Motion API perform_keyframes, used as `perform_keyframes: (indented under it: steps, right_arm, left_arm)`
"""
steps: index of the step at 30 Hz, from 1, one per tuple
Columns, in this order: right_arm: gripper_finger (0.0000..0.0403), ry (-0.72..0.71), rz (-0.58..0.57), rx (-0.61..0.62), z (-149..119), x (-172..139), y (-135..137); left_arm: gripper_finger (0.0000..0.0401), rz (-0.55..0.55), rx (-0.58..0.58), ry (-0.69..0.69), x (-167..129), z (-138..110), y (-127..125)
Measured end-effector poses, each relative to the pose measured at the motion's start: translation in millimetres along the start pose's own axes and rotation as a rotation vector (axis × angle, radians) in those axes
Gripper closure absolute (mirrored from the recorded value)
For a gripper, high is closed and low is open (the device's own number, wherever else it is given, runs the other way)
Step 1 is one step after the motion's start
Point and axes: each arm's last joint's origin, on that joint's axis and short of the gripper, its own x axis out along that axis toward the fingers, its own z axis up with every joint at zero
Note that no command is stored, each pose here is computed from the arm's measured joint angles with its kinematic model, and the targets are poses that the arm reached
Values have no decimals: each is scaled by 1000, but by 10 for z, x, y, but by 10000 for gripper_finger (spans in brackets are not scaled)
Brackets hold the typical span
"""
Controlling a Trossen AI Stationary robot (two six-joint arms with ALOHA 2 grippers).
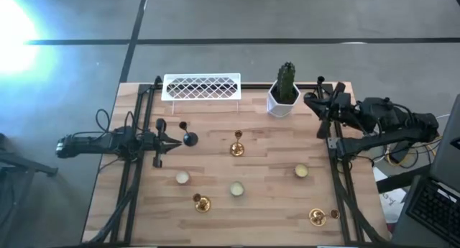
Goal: Pick & Place candle stick holders
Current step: Put the bottom black candle holder on the shelf
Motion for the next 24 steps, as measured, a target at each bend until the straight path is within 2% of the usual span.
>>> perform_keyframes:
  steps: [3, 8, 11, 17, 22, 24]
  right_arm:
    - [394, 16, 6, -9, -64, 26, 12]
    - [394, 81, 3, -242, -350, 182, 80]
    - [394, 32, 19, -182, -421, 293, 148]
    - [394, 87, 242, -31, -511, 378, 273]
    - [394, 122, 263, -26, -562, 421, 331]
    - [394, 125, 269, -46, -565, 434, 344]
  left_arm:
    - [367, 0, 0, 0, 0, 0, 0]
    - [367, 0, 0, 0, 0, 0, 0]
    - [367, 0, 0, 0, 0, 0, 0]
    - [367, 0, 0, -1, 0, 1, 0]
    - [367, 1, -4, -15, 1, 15, 1]
    - [367, 2, -47, -31, 1, 30, 3]
